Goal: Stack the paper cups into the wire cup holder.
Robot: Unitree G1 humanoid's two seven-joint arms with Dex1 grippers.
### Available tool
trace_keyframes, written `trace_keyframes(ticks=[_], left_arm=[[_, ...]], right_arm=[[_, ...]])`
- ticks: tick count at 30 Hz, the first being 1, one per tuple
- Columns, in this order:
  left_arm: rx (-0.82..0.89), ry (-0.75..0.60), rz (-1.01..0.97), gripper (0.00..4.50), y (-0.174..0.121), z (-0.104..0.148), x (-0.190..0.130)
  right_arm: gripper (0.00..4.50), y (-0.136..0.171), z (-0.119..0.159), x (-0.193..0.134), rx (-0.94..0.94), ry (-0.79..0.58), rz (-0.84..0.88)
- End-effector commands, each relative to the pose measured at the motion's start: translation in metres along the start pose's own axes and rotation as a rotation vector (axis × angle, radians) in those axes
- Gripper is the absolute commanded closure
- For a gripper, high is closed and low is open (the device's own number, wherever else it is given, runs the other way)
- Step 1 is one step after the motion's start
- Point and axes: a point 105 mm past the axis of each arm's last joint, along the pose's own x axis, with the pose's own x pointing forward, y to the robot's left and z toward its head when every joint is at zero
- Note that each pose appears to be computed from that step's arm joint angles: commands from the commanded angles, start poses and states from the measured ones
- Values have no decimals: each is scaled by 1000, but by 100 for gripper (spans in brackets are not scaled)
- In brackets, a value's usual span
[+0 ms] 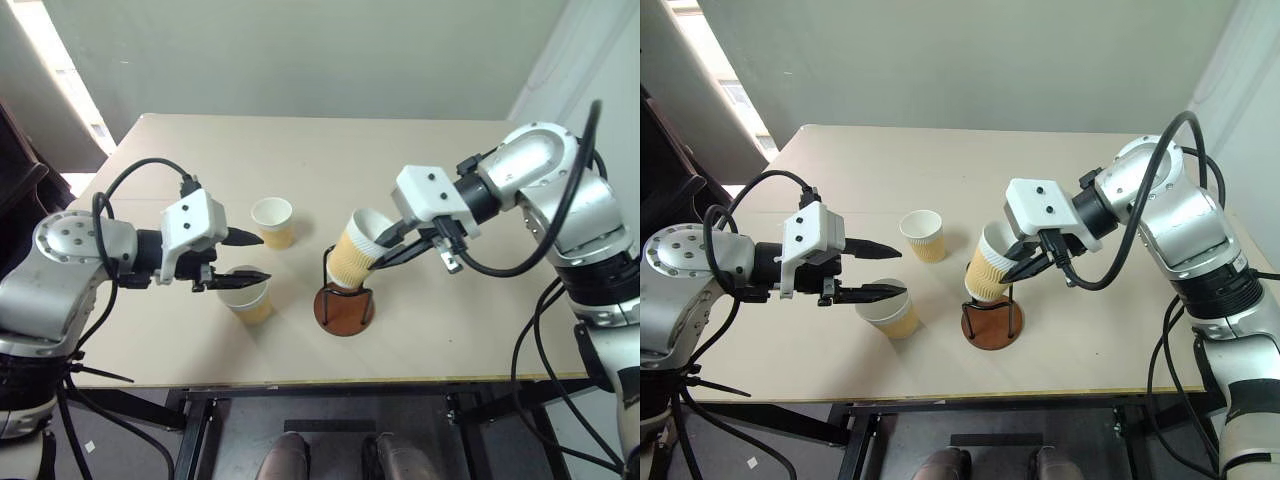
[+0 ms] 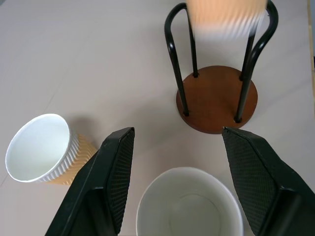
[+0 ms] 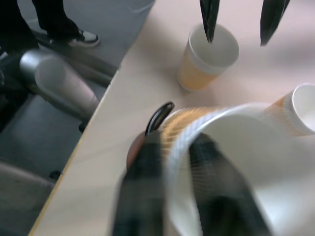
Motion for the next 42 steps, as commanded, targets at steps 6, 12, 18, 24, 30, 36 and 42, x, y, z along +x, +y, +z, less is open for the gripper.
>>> trace_keyframes(ticks=[6,12,18,24,30,36,42], left_arm=[[37,-3,34,145,2,10,-9],[34,91,57,145,14,-4,-23],[42,297,16,145,27,-39,-38],[59,326,-45,145,27,-47,-20],[31,316,-90,145,21,-57,1],[32,345,-122,145,18,-63,3],[65,291,-109,350,25,-48,1]], right_arm=[[85,-4,-3,2,-31,32,-30],[1,-20,14,-20,55,-142,-140],[1,-31,39,1,198,-377,-220],[1,-23,33,14,233,-352,-229],[1,-19,31,14,241,-335,-243],[1,-19,30,14,242,-324,-261],[0,-22,28,12,238,-310,-283]])
